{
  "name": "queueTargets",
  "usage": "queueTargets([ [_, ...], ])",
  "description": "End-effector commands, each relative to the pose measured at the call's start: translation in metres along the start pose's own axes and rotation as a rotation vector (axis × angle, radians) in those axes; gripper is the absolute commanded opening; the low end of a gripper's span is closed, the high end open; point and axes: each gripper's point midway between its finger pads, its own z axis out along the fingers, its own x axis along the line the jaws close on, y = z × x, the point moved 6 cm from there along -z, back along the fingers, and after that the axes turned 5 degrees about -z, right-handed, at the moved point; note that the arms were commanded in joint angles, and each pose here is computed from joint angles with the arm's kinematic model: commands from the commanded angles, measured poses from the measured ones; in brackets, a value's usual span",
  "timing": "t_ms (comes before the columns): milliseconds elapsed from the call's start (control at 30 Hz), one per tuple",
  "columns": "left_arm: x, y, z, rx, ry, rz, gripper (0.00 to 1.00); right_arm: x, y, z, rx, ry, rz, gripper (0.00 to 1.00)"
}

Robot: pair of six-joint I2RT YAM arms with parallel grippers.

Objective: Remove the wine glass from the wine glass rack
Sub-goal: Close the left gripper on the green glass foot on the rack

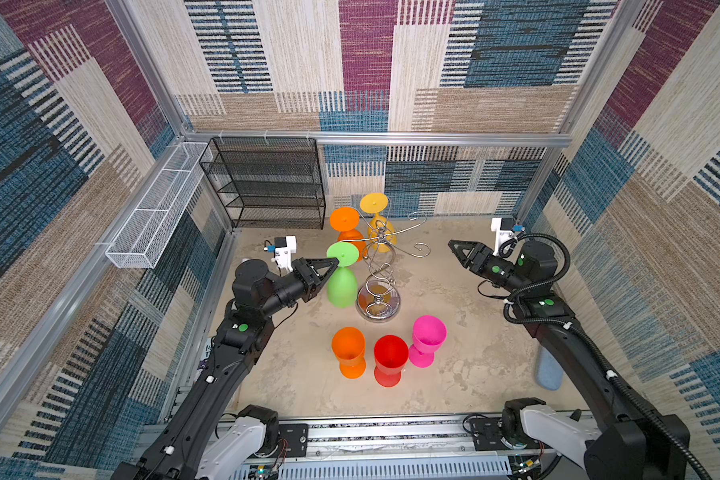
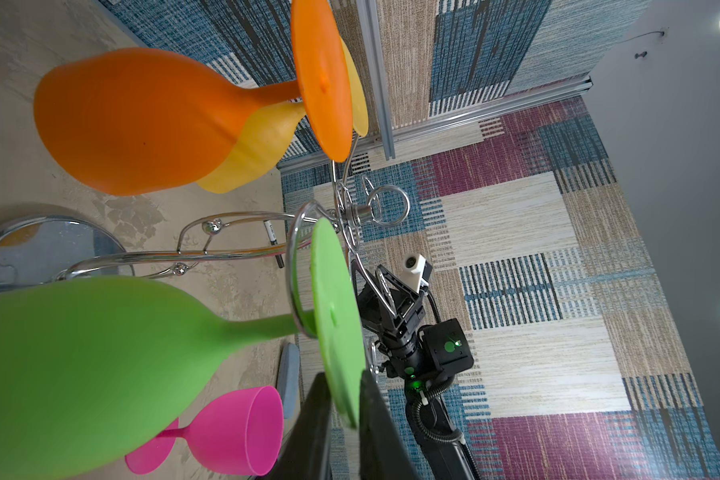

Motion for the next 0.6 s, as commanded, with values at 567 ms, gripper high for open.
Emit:
queueTargets([
  [567,-0.015,0.008,-0.009,-0.033,-0.01,0.022,0.0,0.006,0.007,0.003,-0.016,0.044,-0.007,0.6],
])
